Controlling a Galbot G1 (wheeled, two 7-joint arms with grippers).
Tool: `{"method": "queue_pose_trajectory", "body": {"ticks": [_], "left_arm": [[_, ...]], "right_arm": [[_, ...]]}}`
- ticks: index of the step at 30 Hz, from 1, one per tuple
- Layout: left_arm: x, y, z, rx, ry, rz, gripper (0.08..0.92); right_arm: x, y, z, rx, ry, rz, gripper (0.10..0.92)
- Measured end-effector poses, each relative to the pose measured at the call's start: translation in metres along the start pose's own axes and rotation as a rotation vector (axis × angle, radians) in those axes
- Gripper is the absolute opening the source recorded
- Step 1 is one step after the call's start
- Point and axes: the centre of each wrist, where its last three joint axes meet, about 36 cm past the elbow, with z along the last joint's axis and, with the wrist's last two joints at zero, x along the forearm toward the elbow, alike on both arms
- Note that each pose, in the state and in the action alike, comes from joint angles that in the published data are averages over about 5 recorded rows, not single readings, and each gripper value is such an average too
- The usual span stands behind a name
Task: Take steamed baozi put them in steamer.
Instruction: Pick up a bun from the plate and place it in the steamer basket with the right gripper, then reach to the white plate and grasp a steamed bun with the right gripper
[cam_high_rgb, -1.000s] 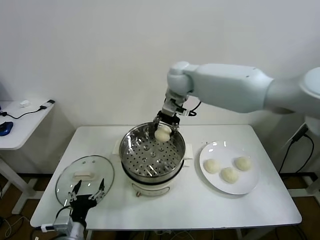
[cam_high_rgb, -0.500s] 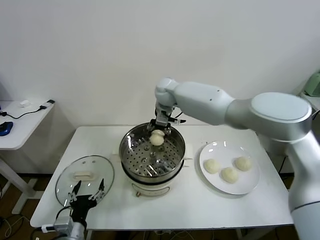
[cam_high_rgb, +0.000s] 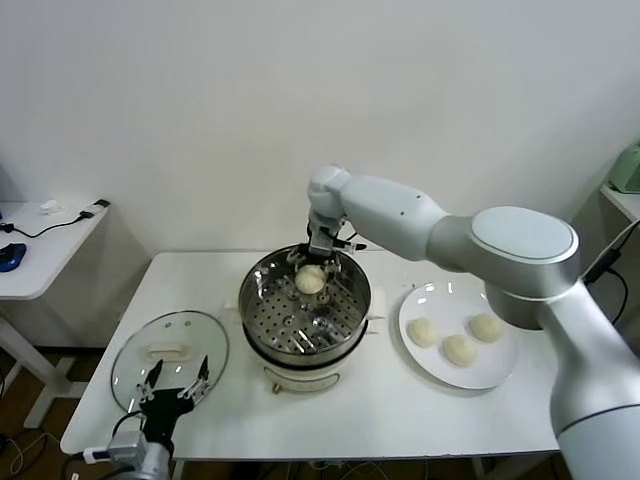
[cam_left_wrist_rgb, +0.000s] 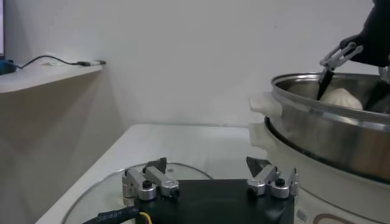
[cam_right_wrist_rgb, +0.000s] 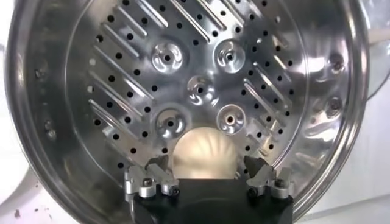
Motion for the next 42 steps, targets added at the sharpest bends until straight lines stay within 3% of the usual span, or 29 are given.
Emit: {"method": "queue_pose_trajectory", "body": {"ticks": [6,10,14,19,25,33,42], "left_arm": [[-0.002,-0.002,-0.001,-0.002,0.000,0.010,0.823],[-0.005,-0.002,-0.001,0.000,0.000,0.008,0.823],[-0.007,-0.002,-0.002,0.002,-0.003,0.008,0.823],[-0.007,-0.002,-0.001,0.006,-0.002,0.004,0.823],[-0.005,-0.002,0.002,0.014,0.003,-0.006,0.823],[-0.002,-0.004,0.004,0.021,0.006,-0.015,0.823],[-0.002,-0.006,0.007,0.026,0.009,-0.015,0.823]], "right_arm": [[0.067,0.044,0.014,-0.179,0.004,0.017,0.823],[0.104,0.102,0.019,-0.379,0.038,0.012,0.823],[0.113,0.170,0.013,-0.610,0.056,0.004,0.823],[0.093,0.239,-0.011,-0.877,0.050,0.005,0.823],[0.054,0.283,-0.038,-1.111,0.073,-0.004,0.823],[0.000,0.314,-0.054,-1.285,0.128,-0.043,0.823],[-0.049,0.319,-0.053,-1.375,0.143,-0.043,0.823]]}}
